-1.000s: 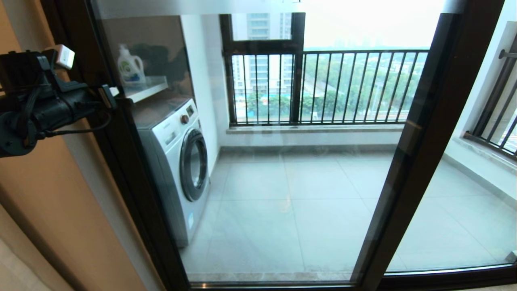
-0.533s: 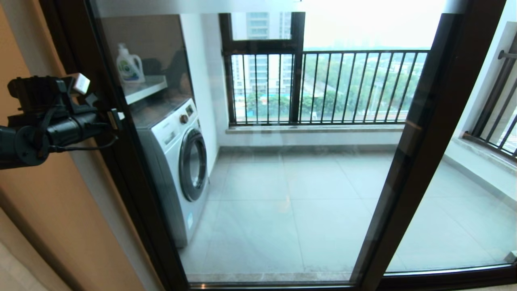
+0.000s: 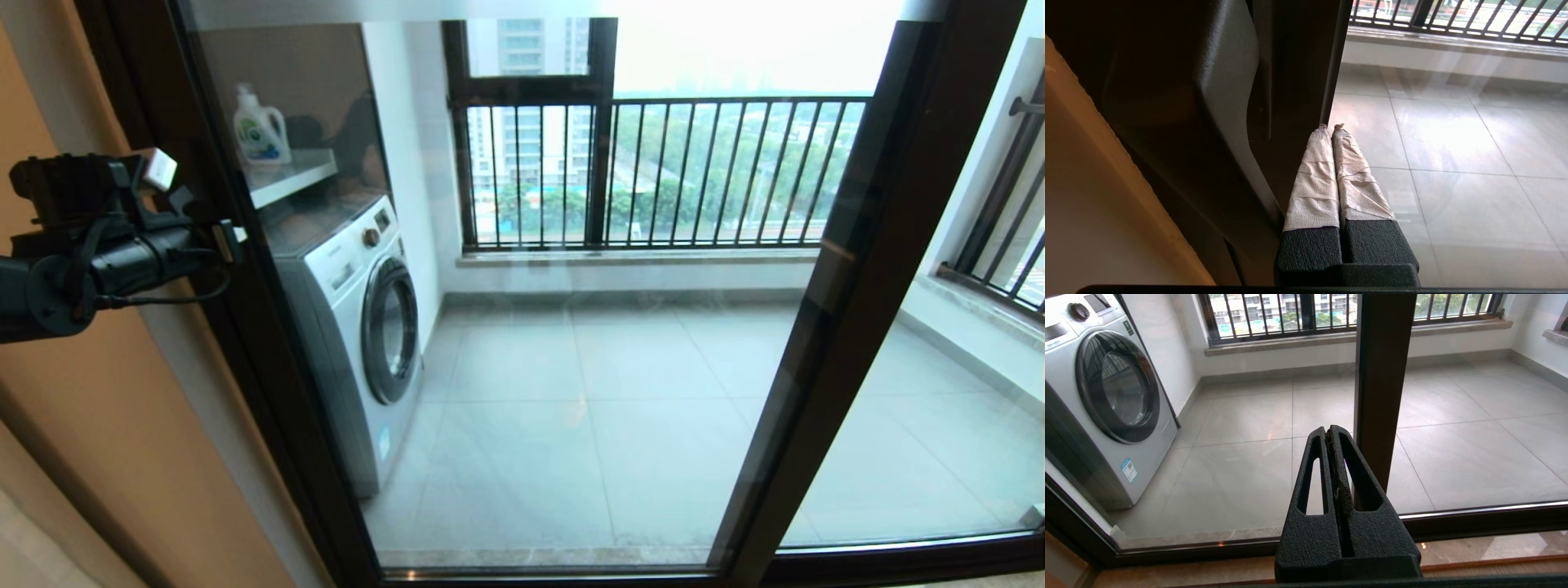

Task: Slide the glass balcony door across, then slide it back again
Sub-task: Open the slid door

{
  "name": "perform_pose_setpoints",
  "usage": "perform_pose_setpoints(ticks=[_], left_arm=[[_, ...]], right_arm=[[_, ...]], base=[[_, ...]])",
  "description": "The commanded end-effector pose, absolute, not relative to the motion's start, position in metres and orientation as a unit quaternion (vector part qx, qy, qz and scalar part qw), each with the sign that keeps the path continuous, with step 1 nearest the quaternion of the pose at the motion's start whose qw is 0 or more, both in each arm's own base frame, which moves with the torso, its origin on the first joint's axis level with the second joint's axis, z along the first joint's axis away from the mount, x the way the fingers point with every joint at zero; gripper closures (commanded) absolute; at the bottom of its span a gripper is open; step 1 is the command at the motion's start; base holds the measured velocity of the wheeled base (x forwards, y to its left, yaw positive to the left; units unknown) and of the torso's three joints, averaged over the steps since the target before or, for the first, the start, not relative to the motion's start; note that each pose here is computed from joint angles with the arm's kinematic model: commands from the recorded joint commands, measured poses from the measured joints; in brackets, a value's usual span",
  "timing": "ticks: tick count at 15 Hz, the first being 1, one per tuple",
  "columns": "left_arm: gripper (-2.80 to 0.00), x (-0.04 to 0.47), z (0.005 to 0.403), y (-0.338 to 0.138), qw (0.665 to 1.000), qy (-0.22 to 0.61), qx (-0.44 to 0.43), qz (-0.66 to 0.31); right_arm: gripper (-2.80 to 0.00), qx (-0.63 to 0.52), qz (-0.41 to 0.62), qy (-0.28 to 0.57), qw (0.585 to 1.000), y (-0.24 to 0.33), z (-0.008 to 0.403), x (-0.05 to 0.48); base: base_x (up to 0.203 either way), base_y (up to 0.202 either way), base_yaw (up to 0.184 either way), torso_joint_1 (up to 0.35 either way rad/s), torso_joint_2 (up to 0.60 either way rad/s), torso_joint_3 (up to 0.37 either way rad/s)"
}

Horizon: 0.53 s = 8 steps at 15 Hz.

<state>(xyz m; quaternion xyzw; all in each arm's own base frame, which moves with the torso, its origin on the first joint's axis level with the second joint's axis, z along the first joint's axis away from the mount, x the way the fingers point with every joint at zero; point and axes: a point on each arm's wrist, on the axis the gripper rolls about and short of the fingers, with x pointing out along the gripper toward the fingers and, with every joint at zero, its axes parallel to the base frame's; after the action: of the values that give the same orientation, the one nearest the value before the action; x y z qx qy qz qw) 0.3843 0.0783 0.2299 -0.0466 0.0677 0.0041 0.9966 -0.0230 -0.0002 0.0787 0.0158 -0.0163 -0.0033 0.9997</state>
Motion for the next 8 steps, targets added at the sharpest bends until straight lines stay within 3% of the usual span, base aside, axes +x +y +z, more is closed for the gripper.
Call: perform_pose_setpoints(ticks=[1, 8], left_arm=[[0.00, 0.376, 0.233, 0.077, 0.997, 0.064, -0.046, 0.002], [0.00, 0.370, 0.218, 0.090, 0.995, 0.088, -0.052, 0.018]], right_arm=[[0.00, 0.015, -0.004, -0.010, 1.000, 0.000, 0.075, -0.022], [0.00, 0.015, -0.003, -0.010, 1.000, 0.000, 0.075, -0.022]], base=[[0.000, 0.000, 0.000, 0.000, 0.00, 0.000], [0.000, 0.000, 0.000, 0.000, 0.00, 0.000]])
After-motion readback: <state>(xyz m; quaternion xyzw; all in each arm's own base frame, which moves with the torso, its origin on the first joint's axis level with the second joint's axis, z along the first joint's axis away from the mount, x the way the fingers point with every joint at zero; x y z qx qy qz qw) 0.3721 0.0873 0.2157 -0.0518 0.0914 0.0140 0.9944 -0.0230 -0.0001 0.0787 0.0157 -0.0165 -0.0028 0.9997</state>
